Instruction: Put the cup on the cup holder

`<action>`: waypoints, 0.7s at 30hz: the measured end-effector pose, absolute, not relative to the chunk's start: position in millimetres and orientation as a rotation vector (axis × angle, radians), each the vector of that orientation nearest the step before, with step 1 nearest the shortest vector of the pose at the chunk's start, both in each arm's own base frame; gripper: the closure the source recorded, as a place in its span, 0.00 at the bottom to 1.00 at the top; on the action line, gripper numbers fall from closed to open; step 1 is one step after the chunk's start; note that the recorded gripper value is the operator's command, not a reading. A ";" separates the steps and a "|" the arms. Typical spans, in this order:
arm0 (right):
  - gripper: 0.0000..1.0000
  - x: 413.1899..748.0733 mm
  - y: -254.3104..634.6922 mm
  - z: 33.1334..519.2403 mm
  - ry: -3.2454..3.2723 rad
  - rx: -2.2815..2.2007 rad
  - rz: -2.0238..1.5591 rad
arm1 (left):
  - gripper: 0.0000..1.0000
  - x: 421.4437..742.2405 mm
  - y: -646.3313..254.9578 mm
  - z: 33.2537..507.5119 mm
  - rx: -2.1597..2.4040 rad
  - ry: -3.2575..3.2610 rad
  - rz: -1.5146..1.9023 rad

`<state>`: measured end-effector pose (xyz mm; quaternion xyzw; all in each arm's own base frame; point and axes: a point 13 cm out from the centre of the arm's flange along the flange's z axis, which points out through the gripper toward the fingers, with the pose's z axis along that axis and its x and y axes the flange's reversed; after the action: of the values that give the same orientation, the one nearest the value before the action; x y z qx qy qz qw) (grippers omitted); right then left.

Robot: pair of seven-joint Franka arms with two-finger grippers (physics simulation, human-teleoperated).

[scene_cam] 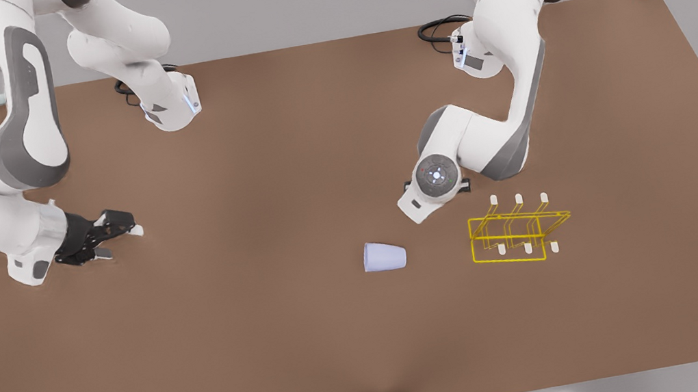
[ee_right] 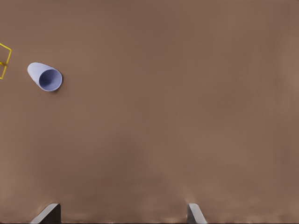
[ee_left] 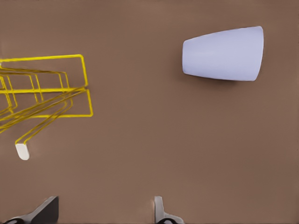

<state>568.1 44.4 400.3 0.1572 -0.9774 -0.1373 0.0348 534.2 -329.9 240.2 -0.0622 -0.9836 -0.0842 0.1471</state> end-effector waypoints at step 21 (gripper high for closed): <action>0.00 584.5 -15.1 406.2 -3.054 0.163 0.019 | 0.00 642.2 -421.4 138.7 2.024 -2.328 0.187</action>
<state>584.5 -15.1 406.2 0.0532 -0.9977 0.0061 0.0418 642.2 -421.4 138.7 0.6548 -0.7530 0.0605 0.0255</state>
